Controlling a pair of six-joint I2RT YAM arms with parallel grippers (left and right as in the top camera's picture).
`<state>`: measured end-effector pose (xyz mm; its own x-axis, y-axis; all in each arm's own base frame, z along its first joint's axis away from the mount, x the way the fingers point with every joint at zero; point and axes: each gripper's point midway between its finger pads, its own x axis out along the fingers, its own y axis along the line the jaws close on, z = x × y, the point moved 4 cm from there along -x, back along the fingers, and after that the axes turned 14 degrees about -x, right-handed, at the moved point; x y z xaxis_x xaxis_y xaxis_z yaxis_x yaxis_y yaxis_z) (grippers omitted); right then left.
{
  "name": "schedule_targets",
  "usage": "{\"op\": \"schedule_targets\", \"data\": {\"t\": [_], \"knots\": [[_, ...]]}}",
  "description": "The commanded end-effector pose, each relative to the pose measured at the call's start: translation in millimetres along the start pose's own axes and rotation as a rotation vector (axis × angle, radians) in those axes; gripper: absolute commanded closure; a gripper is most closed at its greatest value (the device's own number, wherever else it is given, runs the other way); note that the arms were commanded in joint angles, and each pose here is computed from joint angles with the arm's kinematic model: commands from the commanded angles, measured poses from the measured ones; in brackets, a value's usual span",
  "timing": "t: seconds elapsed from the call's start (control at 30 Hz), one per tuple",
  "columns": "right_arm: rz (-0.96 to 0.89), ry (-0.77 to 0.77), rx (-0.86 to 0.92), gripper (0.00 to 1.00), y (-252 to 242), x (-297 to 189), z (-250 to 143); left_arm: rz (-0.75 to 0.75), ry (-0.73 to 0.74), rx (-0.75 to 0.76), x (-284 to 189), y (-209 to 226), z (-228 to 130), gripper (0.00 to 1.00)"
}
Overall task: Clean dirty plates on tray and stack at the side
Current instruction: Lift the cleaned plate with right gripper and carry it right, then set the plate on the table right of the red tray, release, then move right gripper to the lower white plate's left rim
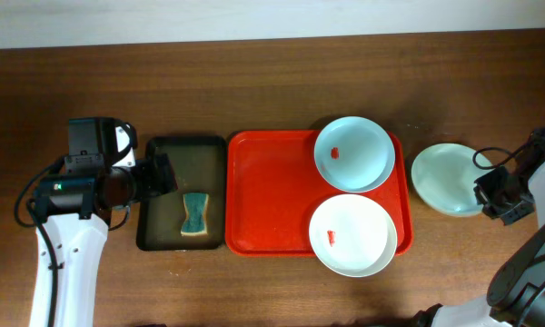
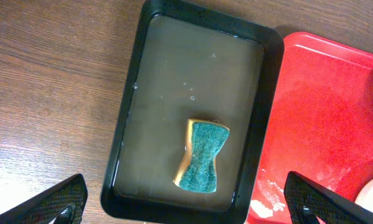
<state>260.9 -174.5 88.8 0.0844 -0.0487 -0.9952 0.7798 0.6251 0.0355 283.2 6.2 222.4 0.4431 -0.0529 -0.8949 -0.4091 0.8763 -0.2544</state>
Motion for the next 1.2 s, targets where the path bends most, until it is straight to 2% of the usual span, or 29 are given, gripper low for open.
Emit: {"op": "schedule_targets", "data": {"t": [0.0, 0.1, 0.13, 0.2, 0.27, 0.37, 0.43, 0.5, 0.53, 0.6, 0.67, 0.7, 0.77, 0.87, 0.97, 1.03, 1.17], "knots": [[0.076, 0.010, -0.083, 0.71, 11, -1, -5, -0.018, -0.015, -0.007, -6, -3, 3, 0.01], [0.236, 0.025, -0.310, 0.47, 43, -4, -14, -0.018, -0.015, -0.007, -6, -3, 3, 0.01], [0.238, 0.028, -0.349, 0.47, 50, -4, -18, -0.018, -0.015, -0.007, -6, -3, 3, 0.01], [0.246, 0.028, -0.469, 0.48, 72, -7, -28, -0.018, -0.015, -0.007, -6, -3, 3, 0.01], [0.255, 0.026, -0.622, 0.56, 100, -17, -40, -0.018, -0.015, -0.007, -6, -3, 3, 0.01], [0.288, 0.018, -0.928, 0.58, 158, -41, -78, -0.018, -0.015, -0.007, -6, -3, 3, 0.01], [0.302, 0.037, -1.084, 0.58, 185, -51, -112, -0.018, -0.015, -0.007, -6, -3, 3, 0.01], [0.314, 0.073, -1.224, 0.63, 207, -56, -156, -0.018, -0.015, -0.007, -6, -3, 3, 0.01], [0.319, 0.086, -1.287, 0.72, 214, -57, -175, -0.018, -0.015, -0.007, -6, -3, 3, 0.01], [0.330, 0.121, -1.420, 0.81, 226, -61, -221, -0.018, -0.015, -0.007, -6, -3, 3, 0.01], [0.333, 0.148, -1.481, 0.81, 232, -63, -258, -0.018, -0.015, -0.007, -6, -3, 3, 0.01], [0.342, 0.160, -1.513, 0.92, 237, -65, -291, -0.018, -0.015, -0.007, -6, -3, 3, 0.01], [0.370, 0.147, -1.532, 0.96, 244, -65, -317, -0.018, -0.015, -0.007, -6, -3, 3, 0.01], [0.457, 0.078, -1.559, 0.96, 261, -62, -353, -0.018, -0.015, -0.007, -6, -3, 3, 0.01], [0.528, 0.035, -1.627, 0.77, 268, -60, -389, -0.018, -0.015, -0.007, -6, -3, 3, 0.01], [0.513, -0.008, -1.781, 0.73, 262, -58, -410, -0.018, -0.015, -0.007, -6, -3, 3, 0.01], [0.436, -0.121, -2.127, 0.72, 243, -47, -435, -0.018, -0.015, -0.007, -6, -3, 3, 0.01]]}}
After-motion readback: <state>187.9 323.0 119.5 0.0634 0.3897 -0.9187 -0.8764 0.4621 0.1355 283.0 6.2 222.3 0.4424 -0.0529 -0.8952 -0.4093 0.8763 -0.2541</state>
